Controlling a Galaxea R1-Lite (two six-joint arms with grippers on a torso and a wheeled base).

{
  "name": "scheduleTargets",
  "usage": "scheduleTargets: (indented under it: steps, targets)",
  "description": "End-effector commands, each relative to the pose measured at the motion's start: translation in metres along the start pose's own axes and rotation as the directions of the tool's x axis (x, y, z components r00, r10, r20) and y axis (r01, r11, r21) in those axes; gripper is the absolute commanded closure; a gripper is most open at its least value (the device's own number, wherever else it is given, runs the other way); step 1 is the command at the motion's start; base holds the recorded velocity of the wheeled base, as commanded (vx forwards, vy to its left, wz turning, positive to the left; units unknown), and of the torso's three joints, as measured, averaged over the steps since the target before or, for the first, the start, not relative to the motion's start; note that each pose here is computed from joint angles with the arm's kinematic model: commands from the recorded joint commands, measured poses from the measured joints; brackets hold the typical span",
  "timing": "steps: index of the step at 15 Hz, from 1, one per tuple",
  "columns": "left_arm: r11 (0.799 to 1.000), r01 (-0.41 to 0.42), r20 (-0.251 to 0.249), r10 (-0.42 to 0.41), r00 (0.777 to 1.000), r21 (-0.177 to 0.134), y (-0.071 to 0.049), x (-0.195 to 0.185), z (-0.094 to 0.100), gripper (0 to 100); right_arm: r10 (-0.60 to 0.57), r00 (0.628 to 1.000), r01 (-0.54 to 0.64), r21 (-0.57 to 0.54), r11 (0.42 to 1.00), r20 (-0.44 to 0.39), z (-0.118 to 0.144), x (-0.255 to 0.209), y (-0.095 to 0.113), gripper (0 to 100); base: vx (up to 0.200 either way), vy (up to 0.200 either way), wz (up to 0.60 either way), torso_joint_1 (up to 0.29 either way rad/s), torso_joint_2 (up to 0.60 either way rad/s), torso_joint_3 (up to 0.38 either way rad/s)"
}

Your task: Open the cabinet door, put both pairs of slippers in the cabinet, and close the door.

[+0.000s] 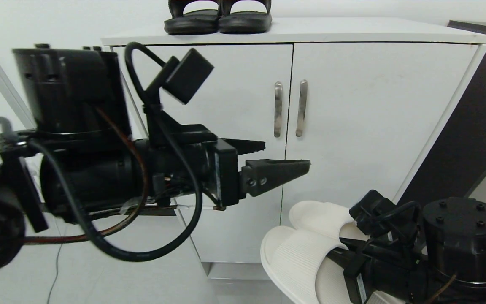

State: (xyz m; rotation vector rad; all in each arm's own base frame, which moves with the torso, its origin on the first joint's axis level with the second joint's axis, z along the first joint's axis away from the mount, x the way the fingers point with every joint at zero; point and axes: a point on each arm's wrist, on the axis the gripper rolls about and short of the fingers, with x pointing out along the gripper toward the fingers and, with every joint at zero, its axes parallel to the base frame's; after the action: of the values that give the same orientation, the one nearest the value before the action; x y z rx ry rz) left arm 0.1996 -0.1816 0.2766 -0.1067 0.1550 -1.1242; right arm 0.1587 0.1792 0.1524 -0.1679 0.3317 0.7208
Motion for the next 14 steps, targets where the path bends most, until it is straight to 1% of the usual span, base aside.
scheduleTargets:
  steps: [1,2,3,4,5,7,9,10,11,14]
  targets:
    - [0.998,0.043,-0.03,-0.044,0.999,-0.038,0.017,0.037,-0.003,0,0.001,1.0,-0.001,-0.002,1.0,-0.003,-0.001,0.0,0.0,100,0.0,0.0,0.0,0.0,0.0,0.0]
    - [0.996,0.071,-0.018,-0.072,0.997,-0.063,0.02,0.047,0.003,0,0.001,1.0,-0.001,-0.002,1.0,-0.005,-0.001,0.0,0.0,100,0.0,0.0,0.0,0.0,0.0,0.0]
    - [0.995,0.078,-0.013,-0.079,0.997,-0.067,0.02,0.049,0.005,0,0.001,1.0,-0.001,-0.004,1.0,-0.003,-0.001,0.0,0.0,100,0.0,0.0,0.0,0.0,0.0,0.0]
    - [0.991,0.095,0.006,-0.095,0.995,-0.095,0.025,0.061,0.012,0,0.001,1.0,-0.001,-0.005,1.0,-0.002,-0.001,0.0,0.0,100,0.0,0.0,0.0,0.0,0.0,0.0]
    - [0.99,0.1,0.025,-0.098,0.995,-0.1,0.029,0.07,0.018,0,0.001,1.0,-0.001,-0.006,1.0,-0.002,-0.001,0.0,0.0,100,0.0,0.0,0.0,0.0,0.0,0.0]
    - [0.99,0.102,0.052,-0.098,0.994,-0.094,0.031,0.077,0.026,0,0.001,1.0,-0.001,-0.007,1.0,-0.003,-0.001,0.0,0.0,100,0.0,0.0,0.0,0.0,0.0,0.0]
    - [0.991,0.099,0.062,-0.093,0.994,-0.09,0.033,0.082,0.03,0,0.001,1.0,-0.001,-0.006,1.0,-0.002,-0.001,0.0,0.0,100,0.0,0.0,0.0,0.0,0.0,0.0]
    - [0.995,0.06,0.081,-0.053,0.995,-0.085,0.036,0.086,0.033,0,0.002,1.0,-0.002,-0.009,1.0,0.0,0.0,0.0,0.001,100,0.0,0.0,0.0,0.0,0.0,0.0]
    - [0.996,0.039,0.092,-0.032,0.995,-0.083,0.037,0.087,0.035,0,0.005,1.0,-0.005,-0.01,1.0,0.0,0.0,-0.001,0.002,100,0.0,0.0,0.0,0.0,0.0,0.0]
    - [0.997,0.029,0.104,-0.021,0.994,-0.076,0.036,0.082,0.039,0,0.004,1.0,-0.004,-0.01,1.0,0.003,0.0,-0.001,0.002,100,0.0,0.0,0.0,0.0,0.0,0.0]
